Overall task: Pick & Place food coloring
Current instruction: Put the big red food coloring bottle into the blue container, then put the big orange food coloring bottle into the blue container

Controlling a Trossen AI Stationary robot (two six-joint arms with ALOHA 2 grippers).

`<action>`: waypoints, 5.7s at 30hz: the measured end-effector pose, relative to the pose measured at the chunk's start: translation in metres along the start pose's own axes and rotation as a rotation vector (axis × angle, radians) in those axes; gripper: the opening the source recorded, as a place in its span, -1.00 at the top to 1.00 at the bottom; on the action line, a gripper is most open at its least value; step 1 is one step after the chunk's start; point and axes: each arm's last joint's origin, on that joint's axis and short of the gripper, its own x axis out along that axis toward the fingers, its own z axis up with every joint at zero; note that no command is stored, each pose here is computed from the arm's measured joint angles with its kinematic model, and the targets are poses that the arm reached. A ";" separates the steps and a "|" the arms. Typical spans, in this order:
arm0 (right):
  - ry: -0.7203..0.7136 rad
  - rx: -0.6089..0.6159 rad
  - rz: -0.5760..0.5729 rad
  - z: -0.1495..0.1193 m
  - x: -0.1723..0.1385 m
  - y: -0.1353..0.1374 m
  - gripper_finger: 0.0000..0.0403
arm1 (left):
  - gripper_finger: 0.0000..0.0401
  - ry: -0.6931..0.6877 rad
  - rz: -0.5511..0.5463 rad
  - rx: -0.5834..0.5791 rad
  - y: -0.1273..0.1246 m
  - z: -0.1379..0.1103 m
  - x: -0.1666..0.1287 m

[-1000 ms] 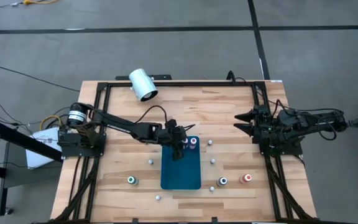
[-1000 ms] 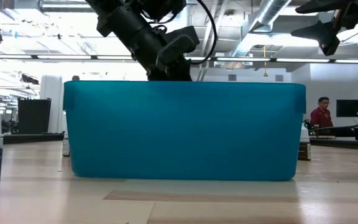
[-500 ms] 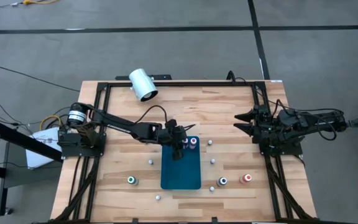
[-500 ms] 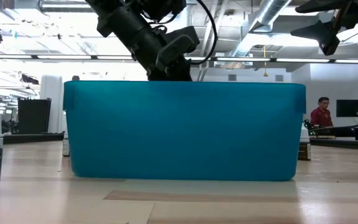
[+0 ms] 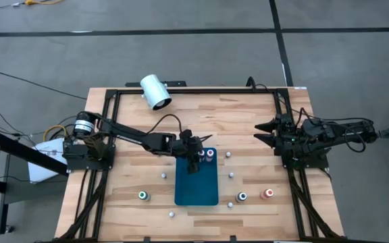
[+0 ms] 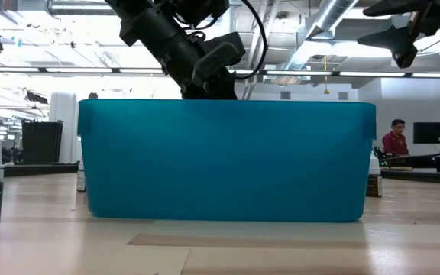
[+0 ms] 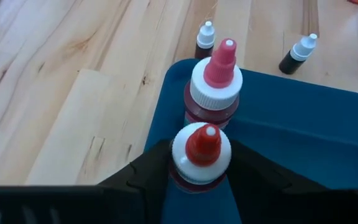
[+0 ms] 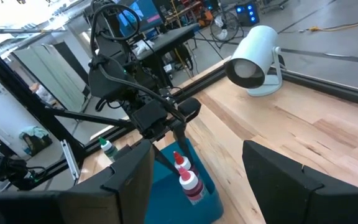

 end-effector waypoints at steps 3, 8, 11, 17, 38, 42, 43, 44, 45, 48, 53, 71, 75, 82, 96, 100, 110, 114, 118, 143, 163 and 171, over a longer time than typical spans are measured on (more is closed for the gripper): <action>0.000 0.000 0.000 0.000 0.000 0.000 -0.17 | 0.13 0.010 0.000 0.012 -0.001 0.003 -0.001; 0.000 0.000 0.000 0.000 0.000 0.000 -0.17 | -0.03 0.038 0.059 0.051 -0.001 0.012 -0.006; 0.000 0.000 0.000 0.000 0.000 0.000 -0.17 | -0.06 0.070 0.086 0.062 0.000 0.017 -0.009; 0.000 0.000 0.000 0.000 0.000 0.000 -0.17 | -0.06 0.141 0.142 0.095 0.001 0.027 -0.019; 0.012 -0.004 -0.001 -0.001 0.000 0.000 -0.17 | -0.06 0.065 0.118 0.089 0.008 0.074 -0.113; 0.011 -0.004 0.000 -0.001 0.000 0.000 -0.17 | -0.06 0.065 0.122 0.032 0.016 0.073 -0.151; 0.011 -0.002 0.000 -0.001 0.000 0.000 -0.17 | -0.06 0.063 0.122 0.020 0.018 0.072 -0.159; 0.013 0.000 -0.001 -0.001 0.000 0.000 -0.17 | -0.06 0.059 0.121 0.007 0.019 0.072 -0.168; 0.013 0.006 -0.001 -0.001 0.000 0.000 -0.17 | -0.06 0.056 0.123 -0.004 0.021 0.071 -0.175; 0.013 0.028 -0.001 -0.001 0.000 0.000 -0.17 | -0.06 0.043 0.127 -0.036 0.025 0.068 -0.193; 0.019 0.079 0.010 -0.002 0.000 0.000 -0.17 | -0.06 0.035 0.124 -0.062 0.031 0.054 -0.207; 0.082 0.133 0.268 0.000 -0.003 0.013 -0.16 | -0.06 -0.041 -0.018 -0.280 0.034 -0.035 -0.200; 0.105 0.147 0.328 -0.001 -0.005 0.018 -0.12 | -0.06 -0.030 -0.001 -0.308 0.033 -0.049 -0.199; 0.189 0.239 0.443 -0.006 -0.011 0.029 0.06 | -0.06 -0.023 0.017 -0.353 0.033 -0.064 -0.195; 0.263 0.327 0.525 -0.010 -0.020 0.039 0.44 | -0.06 -0.059 -0.004 -0.376 0.031 -0.067 -0.187; 0.254 0.285 0.522 -0.011 -0.019 0.041 0.51 | -0.06 -0.059 -0.005 -0.390 0.031 -0.067 -0.187; 0.338 0.169 0.510 0.003 -0.011 0.069 0.70 | -0.06 -0.055 -0.011 -0.404 0.031 -0.067 -0.187; 0.451 0.121 0.466 0.010 -0.008 0.086 0.76 | -0.06 -0.055 -0.011 -0.411 0.031 -0.068 -0.187; 0.556 0.103 0.423 0.012 -0.004 0.104 0.80 | -0.06 -0.055 -0.011 -0.416 0.031 -0.067 -0.187; 1.020 0.300 -0.006 -0.035 -0.018 0.152 1.00 | -0.06 -0.054 -0.010 -0.397 0.031 -0.068 -0.187; 1.111 0.306 -0.096 -0.044 -0.045 0.148 1.00 | -0.06 -0.054 -0.008 -0.370 0.031 -0.068 -0.187; 1.117 0.203 -0.146 -0.054 -0.043 0.148 1.00 | -0.06 -0.052 -0.008 -0.363 0.031 -0.068 -0.187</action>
